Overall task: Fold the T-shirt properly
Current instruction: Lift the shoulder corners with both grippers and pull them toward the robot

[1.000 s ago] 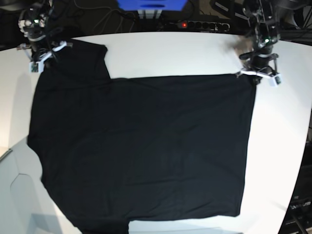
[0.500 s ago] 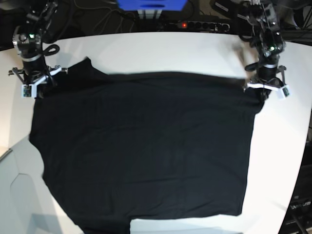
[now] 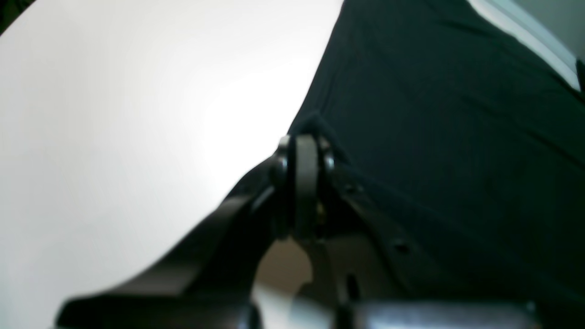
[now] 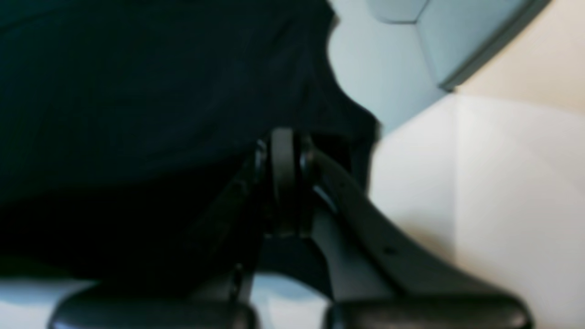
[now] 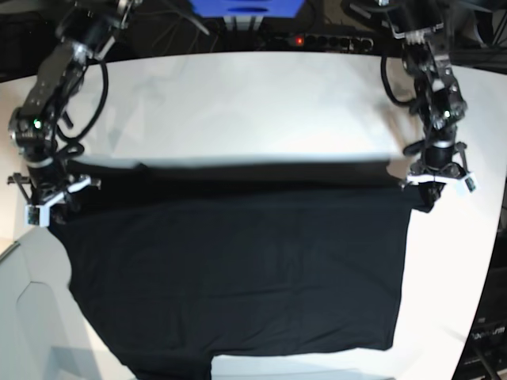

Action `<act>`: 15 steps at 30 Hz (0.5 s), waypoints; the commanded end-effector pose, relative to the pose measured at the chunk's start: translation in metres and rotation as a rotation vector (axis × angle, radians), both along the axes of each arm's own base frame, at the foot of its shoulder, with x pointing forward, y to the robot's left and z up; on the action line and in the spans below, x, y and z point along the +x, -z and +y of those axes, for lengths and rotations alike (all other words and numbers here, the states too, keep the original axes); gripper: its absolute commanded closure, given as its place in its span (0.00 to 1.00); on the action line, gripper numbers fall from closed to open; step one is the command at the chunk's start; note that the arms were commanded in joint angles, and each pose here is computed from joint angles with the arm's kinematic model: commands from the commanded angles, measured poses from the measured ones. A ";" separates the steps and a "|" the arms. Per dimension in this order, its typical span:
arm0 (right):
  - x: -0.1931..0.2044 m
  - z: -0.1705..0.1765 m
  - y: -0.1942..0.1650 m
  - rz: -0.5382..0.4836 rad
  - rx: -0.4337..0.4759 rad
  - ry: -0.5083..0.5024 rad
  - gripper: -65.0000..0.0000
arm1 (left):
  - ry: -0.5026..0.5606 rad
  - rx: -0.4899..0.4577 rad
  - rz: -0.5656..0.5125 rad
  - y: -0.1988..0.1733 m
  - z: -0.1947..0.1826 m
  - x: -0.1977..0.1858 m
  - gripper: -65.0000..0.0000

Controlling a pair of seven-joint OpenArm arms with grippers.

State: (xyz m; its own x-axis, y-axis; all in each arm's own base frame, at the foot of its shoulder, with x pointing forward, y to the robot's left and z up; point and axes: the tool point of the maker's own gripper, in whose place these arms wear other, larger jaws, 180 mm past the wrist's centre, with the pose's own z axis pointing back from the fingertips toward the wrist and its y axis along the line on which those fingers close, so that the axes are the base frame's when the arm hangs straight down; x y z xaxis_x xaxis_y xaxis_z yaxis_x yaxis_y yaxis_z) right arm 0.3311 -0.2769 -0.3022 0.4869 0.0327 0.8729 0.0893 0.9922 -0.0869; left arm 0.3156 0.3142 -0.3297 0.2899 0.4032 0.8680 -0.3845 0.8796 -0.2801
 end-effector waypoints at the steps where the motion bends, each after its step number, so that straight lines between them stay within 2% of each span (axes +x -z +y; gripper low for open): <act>1: 0.014 -0.007 -0.017 -0.058 -0.014 0.006 1.00 | -0.009 0.029 -0.056 -0.018 0.008 0.011 1.00; 5: 0.041 -0.013 -0.014 -0.059 0.034 0.013 1.00 | -0.009 -0.012 -0.041 -0.016 0.008 0.029 1.00; 10: 0.074 0.000 -0.010 -0.033 0.045 -0.059 1.00 | -0.008 -0.052 -0.036 -0.018 0.008 0.049 1.00; 15: 0.104 0.005 -0.015 -0.068 0.096 -0.071 1.00 | 0.017 -0.073 -0.028 -0.013 -0.002 0.064 1.00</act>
